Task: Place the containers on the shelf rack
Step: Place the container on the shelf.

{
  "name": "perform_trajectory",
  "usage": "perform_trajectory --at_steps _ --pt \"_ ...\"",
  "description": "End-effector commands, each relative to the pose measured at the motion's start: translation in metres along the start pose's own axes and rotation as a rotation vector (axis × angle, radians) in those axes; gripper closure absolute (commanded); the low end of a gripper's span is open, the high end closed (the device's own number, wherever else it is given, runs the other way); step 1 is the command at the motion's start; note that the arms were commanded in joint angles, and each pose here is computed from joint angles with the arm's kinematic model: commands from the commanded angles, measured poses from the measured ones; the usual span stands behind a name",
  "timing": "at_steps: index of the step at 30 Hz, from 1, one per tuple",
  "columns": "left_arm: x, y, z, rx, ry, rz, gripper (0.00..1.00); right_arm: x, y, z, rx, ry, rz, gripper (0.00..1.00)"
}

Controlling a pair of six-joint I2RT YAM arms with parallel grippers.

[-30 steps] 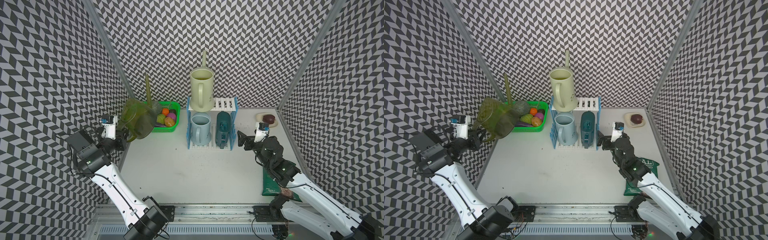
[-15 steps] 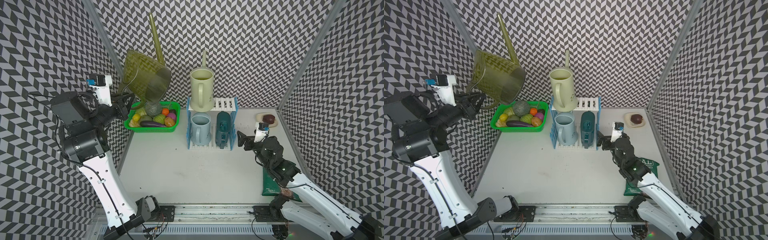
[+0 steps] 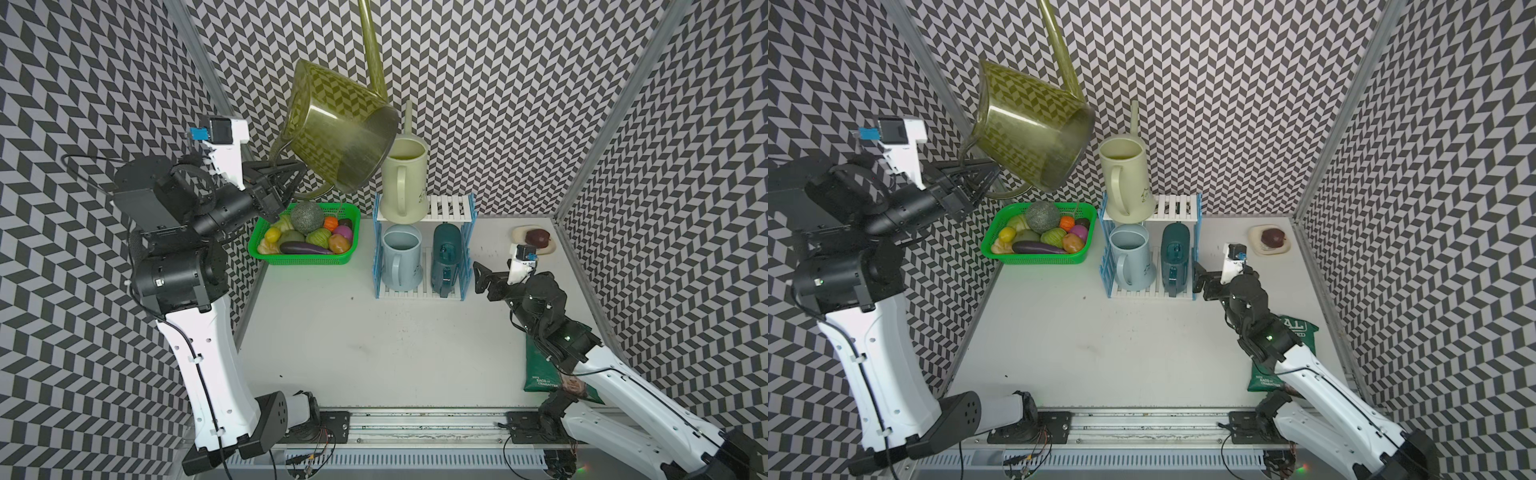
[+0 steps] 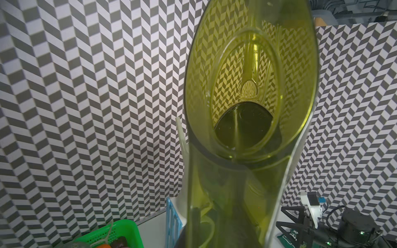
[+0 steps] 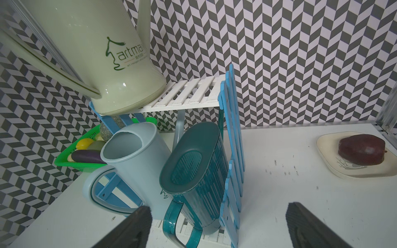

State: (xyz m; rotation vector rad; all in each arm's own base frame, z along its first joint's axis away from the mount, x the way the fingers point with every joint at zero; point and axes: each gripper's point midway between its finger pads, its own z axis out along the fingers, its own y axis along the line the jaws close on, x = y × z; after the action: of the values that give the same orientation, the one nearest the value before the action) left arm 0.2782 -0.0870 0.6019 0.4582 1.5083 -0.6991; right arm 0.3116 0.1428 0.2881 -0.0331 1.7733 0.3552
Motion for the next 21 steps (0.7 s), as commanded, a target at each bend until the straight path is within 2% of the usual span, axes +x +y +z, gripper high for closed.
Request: perform_trajectory --at_steps 1,11,15,21 --pt "-0.009 -0.02 0.012 0.031 -0.027 0.058 1.0 -0.022 0.007 -0.003 -0.022 -0.051 0.016 0.0" --pt "0.035 -0.088 0.08 0.148 0.099 0.095 1.0 -0.021 0.005 -0.003 -0.01 -0.045 0.016 0.0" --pt "0.059 -0.108 0.108 0.145 0.153 0.142 1.0 -0.021 0.003 -0.004 -0.001 -0.046 0.015 0.0" --pt "0.097 -0.119 0.151 0.092 0.233 0.18 1.0 -0.021 -0.003 -0.009 0.026 -0.048 0.013 0.0"
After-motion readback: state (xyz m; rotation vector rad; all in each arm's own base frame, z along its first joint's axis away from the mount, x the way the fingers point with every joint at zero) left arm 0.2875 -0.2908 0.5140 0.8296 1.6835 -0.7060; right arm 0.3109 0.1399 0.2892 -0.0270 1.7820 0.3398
